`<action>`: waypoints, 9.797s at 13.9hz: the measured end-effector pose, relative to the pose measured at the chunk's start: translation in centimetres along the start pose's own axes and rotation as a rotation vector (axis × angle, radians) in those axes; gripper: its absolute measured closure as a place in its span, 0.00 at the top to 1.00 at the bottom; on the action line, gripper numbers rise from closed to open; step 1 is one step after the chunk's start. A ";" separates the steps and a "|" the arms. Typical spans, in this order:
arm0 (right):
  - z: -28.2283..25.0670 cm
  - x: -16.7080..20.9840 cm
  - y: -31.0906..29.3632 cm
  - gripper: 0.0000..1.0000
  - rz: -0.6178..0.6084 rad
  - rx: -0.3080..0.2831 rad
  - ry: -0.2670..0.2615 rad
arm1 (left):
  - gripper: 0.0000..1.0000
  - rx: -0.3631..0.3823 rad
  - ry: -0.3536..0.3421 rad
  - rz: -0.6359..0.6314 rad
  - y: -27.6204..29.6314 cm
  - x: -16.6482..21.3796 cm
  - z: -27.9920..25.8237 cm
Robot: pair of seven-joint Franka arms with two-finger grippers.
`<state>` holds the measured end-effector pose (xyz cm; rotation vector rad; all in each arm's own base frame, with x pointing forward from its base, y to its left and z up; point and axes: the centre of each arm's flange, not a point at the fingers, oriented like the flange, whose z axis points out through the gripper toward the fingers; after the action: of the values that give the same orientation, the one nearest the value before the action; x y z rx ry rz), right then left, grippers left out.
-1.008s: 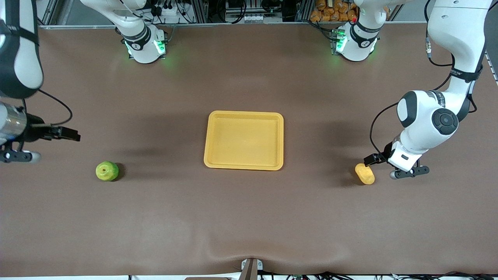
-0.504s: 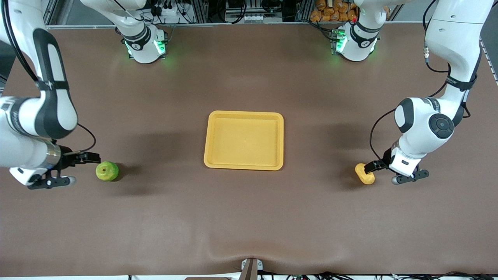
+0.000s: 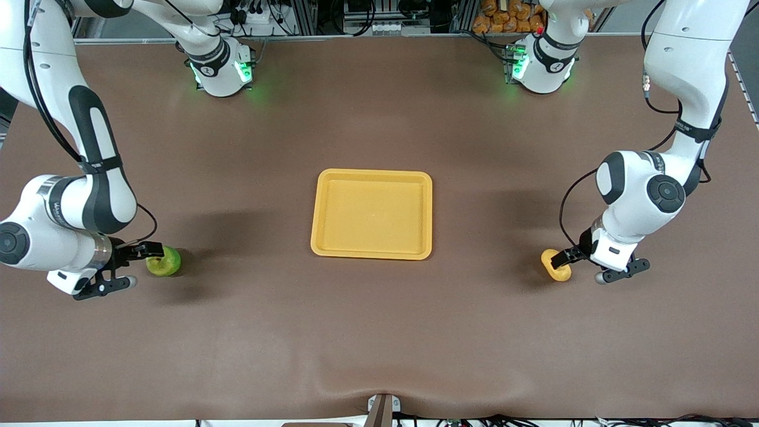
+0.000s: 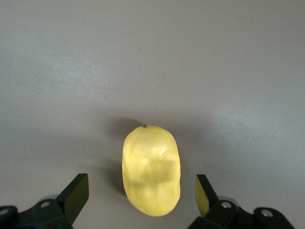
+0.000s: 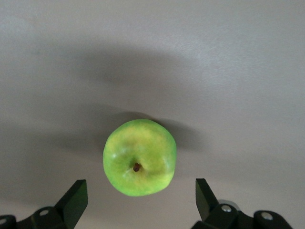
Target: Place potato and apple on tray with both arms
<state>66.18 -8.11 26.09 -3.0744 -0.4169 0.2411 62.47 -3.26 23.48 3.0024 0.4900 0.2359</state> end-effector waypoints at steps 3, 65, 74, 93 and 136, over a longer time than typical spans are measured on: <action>1.9 0.5 -0.2 1.00 -0.064 -0.002 0.005 | 0.94 -0.004 0.003 -0.020 0.1 0.3 0.6; 6.8 -2.7 -50.4 1.00 0.357 -0.077 0.026 | 0.53 0.216 -0.140 0.102 36.5 -21.8 -1.7; -7.6 -0.3 -34.8 1.00 0.356 -0.024 0.070 | 0.53 0.224 -0.147 0.163 37.7 -24.9 1.6; -30.1 -14.3 -8.4 1.00 0.294 0.022 0.121 | 0.68 0.261 -0.101 0.273 38.0 -26.1 3.1; -36.6 -16.2 -9.0 1.00 0.286 -0.009 0.137 | 1.00 0.170 -0.208 0.359 5.1 -3.3 -41.6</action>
<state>54.18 -4.05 65.10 -3.1243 0.0285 0.0330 54.06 -6.46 64.57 3.2111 -0.0532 -0.1018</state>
